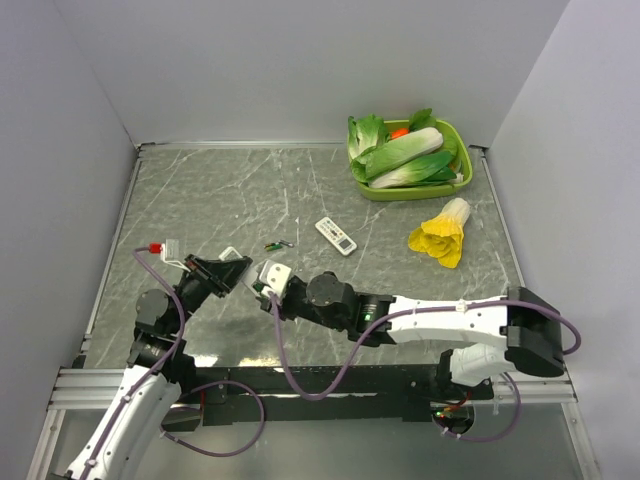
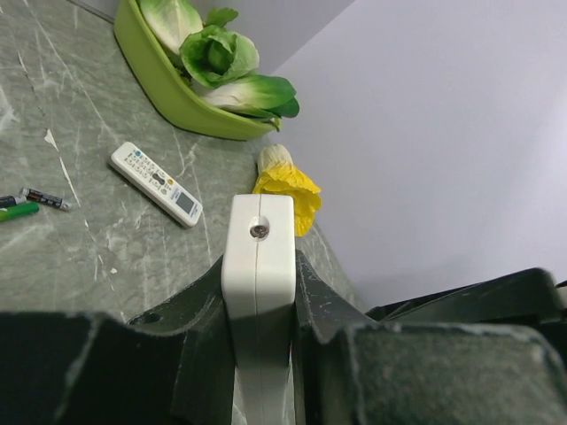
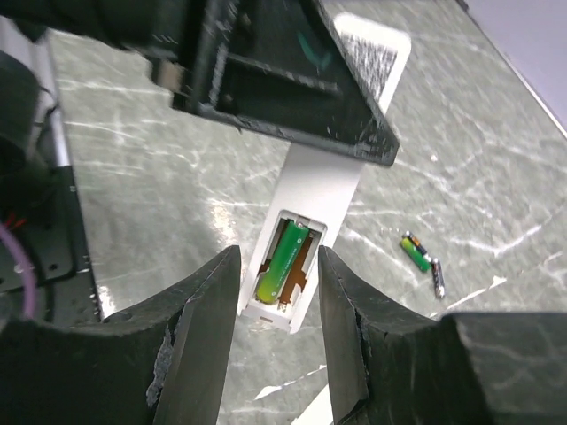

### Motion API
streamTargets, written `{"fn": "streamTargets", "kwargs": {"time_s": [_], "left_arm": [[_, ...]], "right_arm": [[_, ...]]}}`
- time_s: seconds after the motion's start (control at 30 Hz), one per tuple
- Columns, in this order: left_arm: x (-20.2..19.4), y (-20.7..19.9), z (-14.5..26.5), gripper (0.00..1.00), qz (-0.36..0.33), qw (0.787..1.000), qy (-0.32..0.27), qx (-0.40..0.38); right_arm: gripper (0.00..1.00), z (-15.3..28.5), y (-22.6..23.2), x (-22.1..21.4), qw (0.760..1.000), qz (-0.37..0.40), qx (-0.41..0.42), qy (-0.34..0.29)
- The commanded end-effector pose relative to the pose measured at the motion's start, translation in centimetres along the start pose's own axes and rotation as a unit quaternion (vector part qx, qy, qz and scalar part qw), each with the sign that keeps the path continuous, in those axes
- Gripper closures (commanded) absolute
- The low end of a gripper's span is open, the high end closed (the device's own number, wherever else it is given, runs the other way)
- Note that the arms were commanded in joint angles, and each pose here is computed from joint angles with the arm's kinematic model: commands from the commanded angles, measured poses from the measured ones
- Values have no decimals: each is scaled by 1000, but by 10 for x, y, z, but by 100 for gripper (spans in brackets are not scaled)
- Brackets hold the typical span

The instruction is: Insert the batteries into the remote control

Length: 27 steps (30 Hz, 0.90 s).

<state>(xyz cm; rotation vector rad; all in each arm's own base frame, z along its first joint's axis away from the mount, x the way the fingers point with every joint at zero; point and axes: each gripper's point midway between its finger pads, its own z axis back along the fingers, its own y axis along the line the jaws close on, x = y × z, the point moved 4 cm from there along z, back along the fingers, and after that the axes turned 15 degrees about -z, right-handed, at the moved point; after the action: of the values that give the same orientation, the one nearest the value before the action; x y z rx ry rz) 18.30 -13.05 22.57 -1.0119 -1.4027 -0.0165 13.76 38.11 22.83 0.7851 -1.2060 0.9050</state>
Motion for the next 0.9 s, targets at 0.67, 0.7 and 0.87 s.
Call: {"fn": "streamTargets", "kwargs": {"time_s": [0.67,0.7,0.87], "left_arm": [[30,-2,2,97,4,997,-69,39],[31,-3,3,96,5,997,-72,39],[32,-1,4,96,10,996,-83,42]], "right_arm": [[49,-36,-8,-12,994,-48,-82,-60],[49,-37,-8,-17,994,-44,-83,-56],[52,-39,-6,-15,994,-40,-69,-79]]}}
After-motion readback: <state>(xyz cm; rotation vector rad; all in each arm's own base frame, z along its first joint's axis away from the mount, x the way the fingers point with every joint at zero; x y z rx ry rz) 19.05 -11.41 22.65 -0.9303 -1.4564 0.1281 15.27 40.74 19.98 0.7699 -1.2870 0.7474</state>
